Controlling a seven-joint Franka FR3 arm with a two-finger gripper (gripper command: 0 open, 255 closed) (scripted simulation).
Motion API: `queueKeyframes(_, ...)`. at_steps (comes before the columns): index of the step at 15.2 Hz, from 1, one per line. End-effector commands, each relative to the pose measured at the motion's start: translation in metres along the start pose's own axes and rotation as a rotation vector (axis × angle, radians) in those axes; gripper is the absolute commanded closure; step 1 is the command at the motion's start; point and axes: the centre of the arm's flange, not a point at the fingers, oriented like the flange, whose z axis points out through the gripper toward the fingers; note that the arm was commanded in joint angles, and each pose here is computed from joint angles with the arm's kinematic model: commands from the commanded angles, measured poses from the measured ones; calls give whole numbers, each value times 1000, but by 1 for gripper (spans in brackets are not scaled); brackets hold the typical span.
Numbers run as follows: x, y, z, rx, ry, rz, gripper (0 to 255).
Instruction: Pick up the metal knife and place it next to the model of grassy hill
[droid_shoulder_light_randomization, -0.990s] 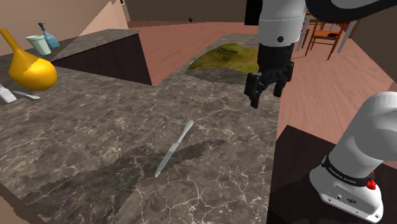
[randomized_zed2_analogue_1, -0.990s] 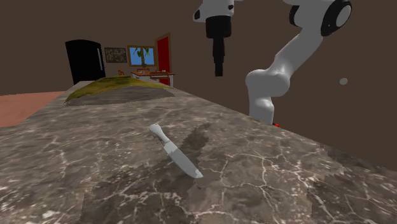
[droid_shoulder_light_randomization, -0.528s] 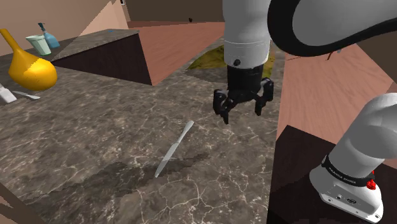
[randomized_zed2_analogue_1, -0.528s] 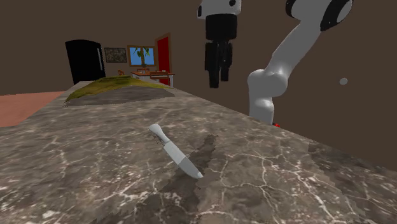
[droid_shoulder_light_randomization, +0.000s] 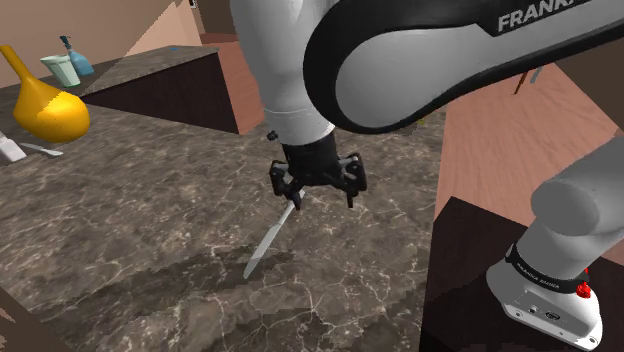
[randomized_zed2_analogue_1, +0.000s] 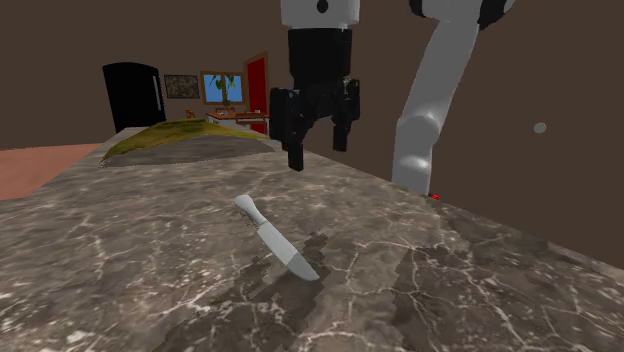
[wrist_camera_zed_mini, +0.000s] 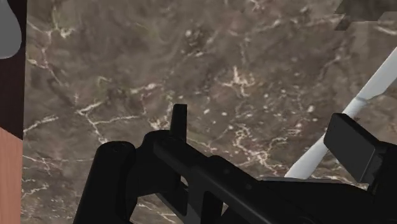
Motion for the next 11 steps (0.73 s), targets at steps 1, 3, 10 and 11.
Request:
queueKeyframes(1, -5, -27, -1, -7, 11, 101, 0)
queueKeyframes(3, -7, -56, 3, -22, 24, 187, 0)
queueKeyframes(10, -3, -117, 23, -55, 54, 374, 0)
queueKeyframes(11, -3, -117, 28, -55, 54, 374, 0)
